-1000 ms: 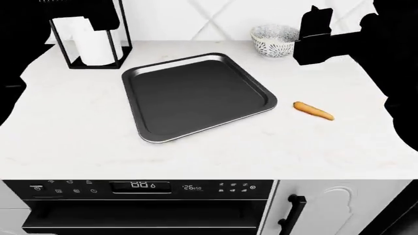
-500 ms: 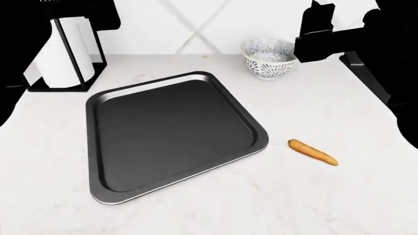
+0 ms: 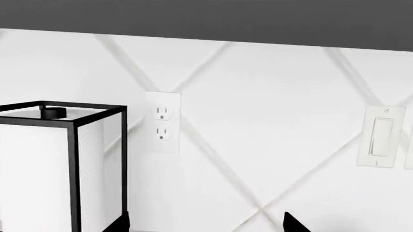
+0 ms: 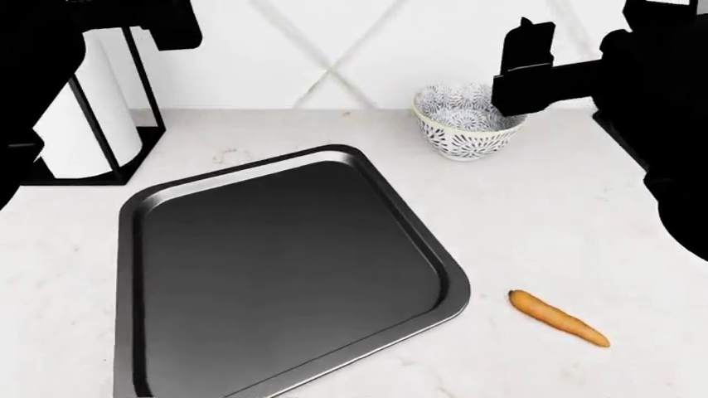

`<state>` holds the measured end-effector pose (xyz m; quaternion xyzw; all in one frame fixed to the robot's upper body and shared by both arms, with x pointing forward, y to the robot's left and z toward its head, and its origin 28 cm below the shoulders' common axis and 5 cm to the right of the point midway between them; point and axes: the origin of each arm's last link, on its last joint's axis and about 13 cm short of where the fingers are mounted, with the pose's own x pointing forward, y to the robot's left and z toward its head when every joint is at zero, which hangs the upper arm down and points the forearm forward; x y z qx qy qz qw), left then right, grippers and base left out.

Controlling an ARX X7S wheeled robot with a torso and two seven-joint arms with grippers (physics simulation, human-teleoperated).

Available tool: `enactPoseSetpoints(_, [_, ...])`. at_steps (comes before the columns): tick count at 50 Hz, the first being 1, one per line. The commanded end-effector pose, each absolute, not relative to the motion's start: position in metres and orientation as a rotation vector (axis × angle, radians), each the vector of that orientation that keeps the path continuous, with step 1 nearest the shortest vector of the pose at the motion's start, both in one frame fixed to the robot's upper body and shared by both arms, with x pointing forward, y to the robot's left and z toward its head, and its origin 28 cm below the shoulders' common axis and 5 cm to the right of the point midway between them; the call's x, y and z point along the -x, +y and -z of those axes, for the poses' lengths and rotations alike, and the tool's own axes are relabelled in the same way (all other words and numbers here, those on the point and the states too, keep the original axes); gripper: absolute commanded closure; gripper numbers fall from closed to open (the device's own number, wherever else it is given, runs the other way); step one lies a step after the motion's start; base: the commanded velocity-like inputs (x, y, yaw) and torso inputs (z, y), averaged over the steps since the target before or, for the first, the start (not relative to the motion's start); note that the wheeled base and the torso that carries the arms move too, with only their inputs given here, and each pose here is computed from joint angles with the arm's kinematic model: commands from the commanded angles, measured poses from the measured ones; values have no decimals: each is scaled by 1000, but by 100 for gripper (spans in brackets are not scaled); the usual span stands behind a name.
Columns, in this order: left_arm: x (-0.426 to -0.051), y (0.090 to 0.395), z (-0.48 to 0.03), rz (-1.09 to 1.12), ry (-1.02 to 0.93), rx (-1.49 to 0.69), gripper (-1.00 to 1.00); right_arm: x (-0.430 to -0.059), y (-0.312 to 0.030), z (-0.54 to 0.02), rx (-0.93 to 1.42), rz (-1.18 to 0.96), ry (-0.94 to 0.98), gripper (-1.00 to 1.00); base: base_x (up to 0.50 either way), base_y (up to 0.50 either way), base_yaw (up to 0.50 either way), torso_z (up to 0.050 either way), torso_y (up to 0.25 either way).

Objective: Place the two vegetables and bowl onto the tray for setting up a vegetable dip station.

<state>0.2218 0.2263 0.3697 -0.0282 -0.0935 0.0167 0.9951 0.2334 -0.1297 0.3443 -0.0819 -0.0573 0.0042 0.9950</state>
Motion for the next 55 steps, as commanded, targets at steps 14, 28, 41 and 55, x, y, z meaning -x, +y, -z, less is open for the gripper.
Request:
enactPoseSetpoints(14, [-219, 229, -373, -44, -192, 73, -100, -271, -122, -334, 73, 27, 132, -100, 0, 0, 0, 0, 0])
enactPoseSetpoints(28, [-218, 230, -373, -48, -195, 75, -100, -348, -115, -371, -104, -2, 251, -100, 0, 0, 0, 0, 0])
enactPoseSetpoints(41, [-219, 230, -374, -49, -193, 80, -100, -403, -110, -377, -204, 97, 323, -100, 0, 0, 0, 0, 1])
enactPoseSetpoints(55, [-220, 230, -373, -50, -191, 78, -100, -403, -123, -367, -58, 241, 372, -100, 0, 0, 0, 0, 0])
